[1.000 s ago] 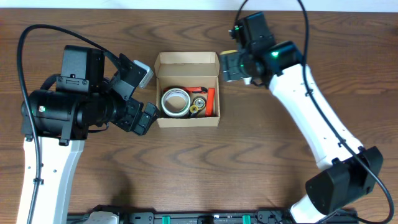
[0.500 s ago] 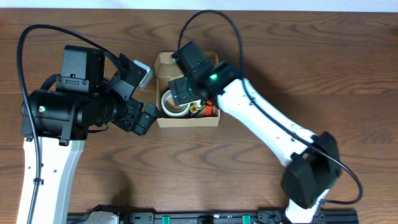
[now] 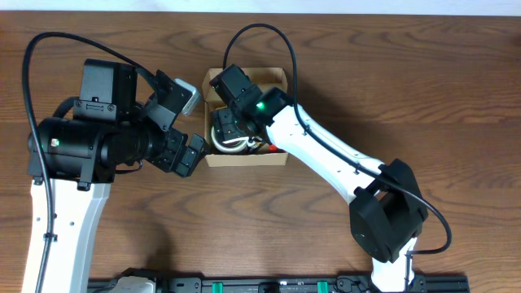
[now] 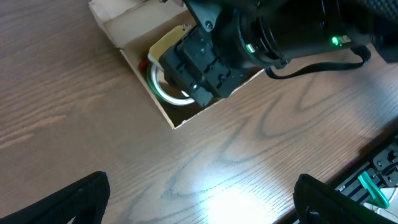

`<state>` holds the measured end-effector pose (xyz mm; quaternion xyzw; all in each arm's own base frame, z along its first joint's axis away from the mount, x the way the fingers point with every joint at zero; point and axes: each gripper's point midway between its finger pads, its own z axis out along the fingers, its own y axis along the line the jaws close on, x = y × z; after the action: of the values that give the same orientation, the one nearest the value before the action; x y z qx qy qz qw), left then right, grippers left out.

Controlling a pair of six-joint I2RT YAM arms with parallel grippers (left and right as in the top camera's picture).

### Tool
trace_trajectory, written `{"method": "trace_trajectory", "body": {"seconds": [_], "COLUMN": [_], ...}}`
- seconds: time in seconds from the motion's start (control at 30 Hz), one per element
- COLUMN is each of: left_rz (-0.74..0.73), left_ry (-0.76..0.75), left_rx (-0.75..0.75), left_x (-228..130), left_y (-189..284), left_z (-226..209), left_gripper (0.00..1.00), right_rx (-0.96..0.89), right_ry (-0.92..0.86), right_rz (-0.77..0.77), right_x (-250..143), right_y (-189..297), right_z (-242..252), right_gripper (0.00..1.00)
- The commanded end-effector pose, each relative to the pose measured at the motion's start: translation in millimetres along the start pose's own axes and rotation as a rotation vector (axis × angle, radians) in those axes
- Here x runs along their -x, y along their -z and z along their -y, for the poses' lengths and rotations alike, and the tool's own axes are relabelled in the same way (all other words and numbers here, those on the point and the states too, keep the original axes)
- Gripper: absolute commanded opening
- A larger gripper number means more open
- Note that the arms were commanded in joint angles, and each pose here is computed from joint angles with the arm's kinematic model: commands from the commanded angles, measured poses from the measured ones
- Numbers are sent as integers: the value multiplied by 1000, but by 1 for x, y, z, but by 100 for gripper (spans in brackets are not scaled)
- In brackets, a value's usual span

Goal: Pack container
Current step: 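Carry the notepad into the box on top and release it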

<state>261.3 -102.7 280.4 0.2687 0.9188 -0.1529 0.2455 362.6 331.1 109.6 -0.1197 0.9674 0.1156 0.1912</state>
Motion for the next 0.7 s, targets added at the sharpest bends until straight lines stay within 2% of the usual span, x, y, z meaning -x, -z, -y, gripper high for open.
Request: {"method": "trace_trajectory", "body": {"seconds": [0.0, 0.1, 0.4, 0.67], "left_rz": [10, 10, 10, 10], "left_ry": [-9, -9, -9, -9], "left_rx": [8, 8, 8, 8], "left_x": [2, 2, 2, 2], "left_y": [4, 4, 4, 4], "left_z": [-1, -1, -1, -1], "left_gripper": [95, 95, 95, 95], "right_rx": [8, 24, 6, 8], "right_ry": [-5, 4, 19, 28], "right_rz": [14, 21, 27, 79], "right_x": [0, 0, 3, 23], "right_y": [1, 1, 1, 25], "right_z": [-11, -18, -12, 5], "right_gripper": [81, 82, 99, 99]}}
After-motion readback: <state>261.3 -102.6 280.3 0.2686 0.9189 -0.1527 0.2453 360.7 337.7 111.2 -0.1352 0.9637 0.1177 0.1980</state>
